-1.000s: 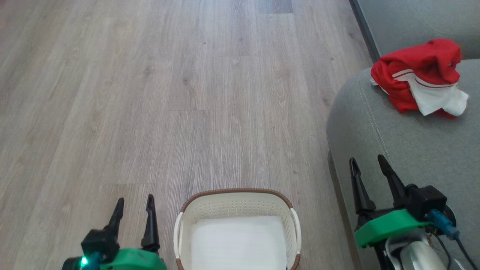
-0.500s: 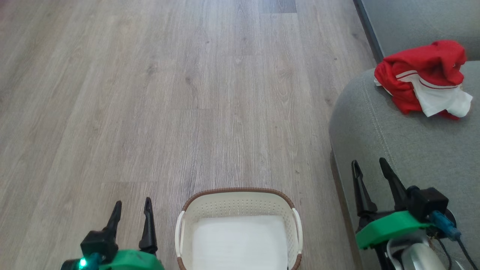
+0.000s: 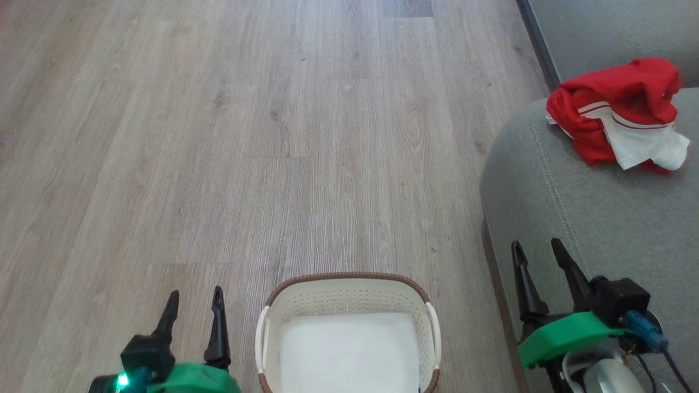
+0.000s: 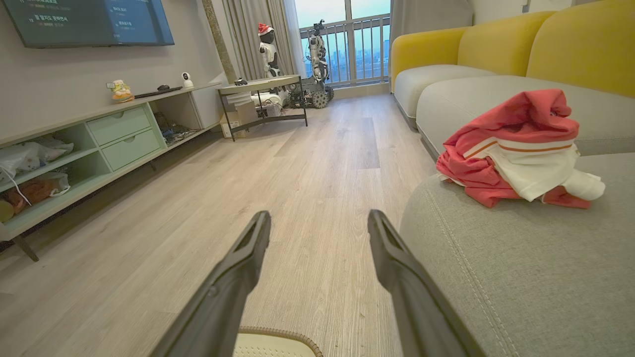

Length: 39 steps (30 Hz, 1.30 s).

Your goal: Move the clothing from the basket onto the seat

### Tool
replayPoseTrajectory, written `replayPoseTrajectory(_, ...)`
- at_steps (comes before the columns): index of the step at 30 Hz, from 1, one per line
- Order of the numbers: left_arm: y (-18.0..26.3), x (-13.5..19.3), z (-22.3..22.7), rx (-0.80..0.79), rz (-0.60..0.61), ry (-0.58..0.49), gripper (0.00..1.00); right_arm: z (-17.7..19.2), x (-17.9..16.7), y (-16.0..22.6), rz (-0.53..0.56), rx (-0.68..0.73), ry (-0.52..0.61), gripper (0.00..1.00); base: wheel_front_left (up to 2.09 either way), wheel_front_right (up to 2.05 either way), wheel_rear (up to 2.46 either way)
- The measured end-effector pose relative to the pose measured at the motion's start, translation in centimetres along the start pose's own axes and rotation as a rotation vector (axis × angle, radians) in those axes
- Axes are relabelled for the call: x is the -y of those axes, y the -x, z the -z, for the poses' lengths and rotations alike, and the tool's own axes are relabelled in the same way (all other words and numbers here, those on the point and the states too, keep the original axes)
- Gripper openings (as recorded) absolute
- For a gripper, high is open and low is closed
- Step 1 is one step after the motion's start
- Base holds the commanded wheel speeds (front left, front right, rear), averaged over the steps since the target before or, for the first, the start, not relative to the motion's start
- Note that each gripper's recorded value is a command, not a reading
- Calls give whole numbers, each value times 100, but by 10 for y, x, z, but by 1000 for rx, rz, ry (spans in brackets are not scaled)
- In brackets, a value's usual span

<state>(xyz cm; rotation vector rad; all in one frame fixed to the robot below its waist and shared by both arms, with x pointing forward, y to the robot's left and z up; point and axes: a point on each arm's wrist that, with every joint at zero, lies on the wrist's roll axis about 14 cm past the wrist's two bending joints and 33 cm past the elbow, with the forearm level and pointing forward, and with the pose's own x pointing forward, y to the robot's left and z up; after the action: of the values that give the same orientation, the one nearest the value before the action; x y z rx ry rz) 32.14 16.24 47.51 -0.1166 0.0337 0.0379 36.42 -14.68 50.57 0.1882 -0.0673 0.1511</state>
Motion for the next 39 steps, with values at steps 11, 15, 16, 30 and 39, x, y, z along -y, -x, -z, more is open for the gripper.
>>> replayPoseTrajectory(11,0,-4,-1,6,-17,-6,0,3,1,1,3,-11,0,0,0,0,0)
replayPoseTrajectory(15,11,-9,26,-82,-32,-16,0,35,7,17,26,-110,-9,0,0,0,0)
replayPoseTrajectory(16,15,-10,34,-106,-37,-17,0,43,8,23,34,-139,-12,0,0,0,0)
replayPoseTrajectory(30,16,-13,46,-176,-65,141,0,52,19,30,101,-169,-158,0,0,0,0)
replayPoseTrajectory(39,12,-17,47,-200,-85,245,0,52,27,29,143,-172,-253,0,0,0,0)
